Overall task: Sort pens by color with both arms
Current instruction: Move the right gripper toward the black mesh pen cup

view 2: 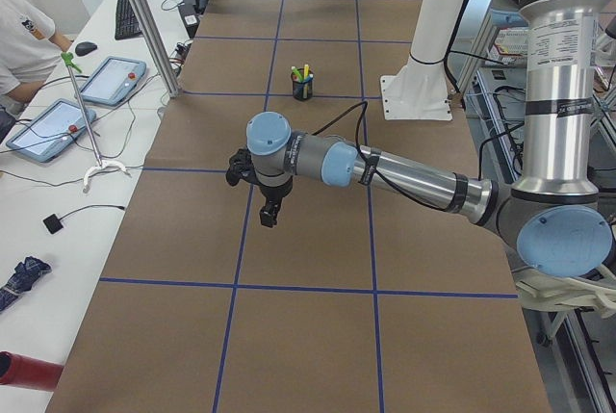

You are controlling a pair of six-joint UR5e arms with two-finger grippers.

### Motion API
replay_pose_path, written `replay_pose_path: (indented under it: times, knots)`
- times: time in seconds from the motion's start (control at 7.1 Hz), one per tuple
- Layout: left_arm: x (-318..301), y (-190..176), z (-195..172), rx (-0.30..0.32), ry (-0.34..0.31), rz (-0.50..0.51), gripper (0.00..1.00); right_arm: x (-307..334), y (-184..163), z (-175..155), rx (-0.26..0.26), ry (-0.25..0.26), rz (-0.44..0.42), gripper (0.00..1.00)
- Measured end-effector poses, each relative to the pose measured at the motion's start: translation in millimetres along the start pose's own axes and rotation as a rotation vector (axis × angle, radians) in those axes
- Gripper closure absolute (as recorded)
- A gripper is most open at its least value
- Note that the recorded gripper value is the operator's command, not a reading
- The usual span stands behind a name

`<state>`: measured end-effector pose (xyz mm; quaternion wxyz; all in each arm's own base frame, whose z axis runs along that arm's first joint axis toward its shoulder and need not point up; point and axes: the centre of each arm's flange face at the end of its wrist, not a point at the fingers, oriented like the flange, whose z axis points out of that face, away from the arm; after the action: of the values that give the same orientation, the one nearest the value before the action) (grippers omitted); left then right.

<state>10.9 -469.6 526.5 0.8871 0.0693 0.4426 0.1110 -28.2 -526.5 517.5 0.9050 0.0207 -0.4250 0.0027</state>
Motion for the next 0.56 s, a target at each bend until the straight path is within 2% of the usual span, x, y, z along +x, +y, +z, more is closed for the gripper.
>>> replay_pose_path:
  times: [0.14, 0.28, 0.56]
  knots:
    - [-2, 0, 4, -0.007, 0.023, -0.014, 0.00, 2, 14, 2, -0.006, -0.041, -0.007, 0.00]
    - [-2, 0, 5, -0.009, 0.033, -0.023, 0.00, -5, 27, -2, 0.013, -0.074, -0.018, 0.00]
    - [1, -3, 4, -0.006, 0.039, -0.040, 0.00, -71, 43, -8, 0.056, -0.141, 0.039, 0.00]
